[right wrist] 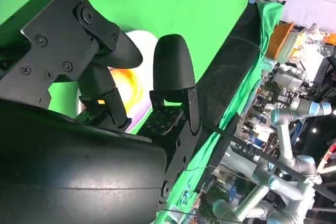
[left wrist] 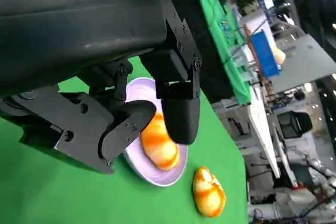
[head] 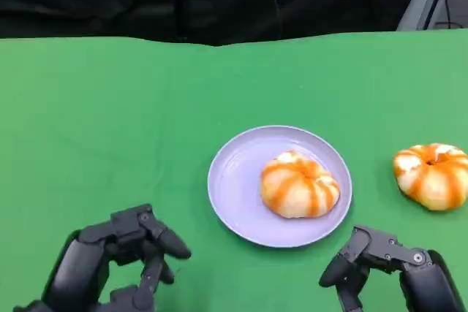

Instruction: Grasp the bread from the table and place it into the plate.

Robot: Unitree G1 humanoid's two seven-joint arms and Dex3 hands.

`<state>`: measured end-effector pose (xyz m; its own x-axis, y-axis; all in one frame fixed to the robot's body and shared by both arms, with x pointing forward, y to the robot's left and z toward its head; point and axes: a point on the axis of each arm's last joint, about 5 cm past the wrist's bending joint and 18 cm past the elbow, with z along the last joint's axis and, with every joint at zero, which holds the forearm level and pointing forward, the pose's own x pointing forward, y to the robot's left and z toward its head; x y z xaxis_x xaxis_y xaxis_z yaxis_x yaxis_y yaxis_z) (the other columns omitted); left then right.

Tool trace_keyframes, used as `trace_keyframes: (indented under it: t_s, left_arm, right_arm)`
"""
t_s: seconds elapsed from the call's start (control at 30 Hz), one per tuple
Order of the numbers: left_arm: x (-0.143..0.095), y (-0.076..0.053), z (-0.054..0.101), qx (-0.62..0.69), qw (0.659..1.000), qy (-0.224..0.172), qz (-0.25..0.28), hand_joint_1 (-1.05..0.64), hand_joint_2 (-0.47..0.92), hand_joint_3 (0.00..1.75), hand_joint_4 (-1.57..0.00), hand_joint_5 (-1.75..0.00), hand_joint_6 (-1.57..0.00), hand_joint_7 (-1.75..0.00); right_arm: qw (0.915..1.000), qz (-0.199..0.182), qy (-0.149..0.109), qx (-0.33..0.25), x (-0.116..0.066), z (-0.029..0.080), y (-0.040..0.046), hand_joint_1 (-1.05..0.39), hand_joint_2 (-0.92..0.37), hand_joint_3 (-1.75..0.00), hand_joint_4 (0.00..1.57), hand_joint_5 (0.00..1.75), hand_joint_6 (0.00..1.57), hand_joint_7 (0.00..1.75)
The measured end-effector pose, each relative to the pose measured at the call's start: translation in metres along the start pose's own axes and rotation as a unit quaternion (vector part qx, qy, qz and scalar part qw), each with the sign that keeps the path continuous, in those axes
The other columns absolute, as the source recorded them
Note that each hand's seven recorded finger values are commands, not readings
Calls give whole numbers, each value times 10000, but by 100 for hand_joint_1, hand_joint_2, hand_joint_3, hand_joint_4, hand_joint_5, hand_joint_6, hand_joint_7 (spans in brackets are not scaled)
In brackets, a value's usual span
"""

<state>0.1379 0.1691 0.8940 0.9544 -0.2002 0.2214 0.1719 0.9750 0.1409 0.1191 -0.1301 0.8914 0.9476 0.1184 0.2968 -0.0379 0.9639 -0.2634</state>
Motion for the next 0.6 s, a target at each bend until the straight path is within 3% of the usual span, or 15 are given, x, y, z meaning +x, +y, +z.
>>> trace_keyframes:
  t_s: [0.13,0.6]
  left_arm:
    - [-9,-7,-7,114,9998,-157,7,-4,31,150,-87,-174,-82,-158]
    - [-35,-3,-81,208,9997,-143,77,-3,28,151,-87,-174,-83,-157]
  right_arm:
    - [10000,-16,12,-53,-10,-1,-27,-6,-30,-133,84,157,86,126]
    - [10000,-3,-12,-73,-38,-9,-58,-4,-30,-133,85,157,85,128]
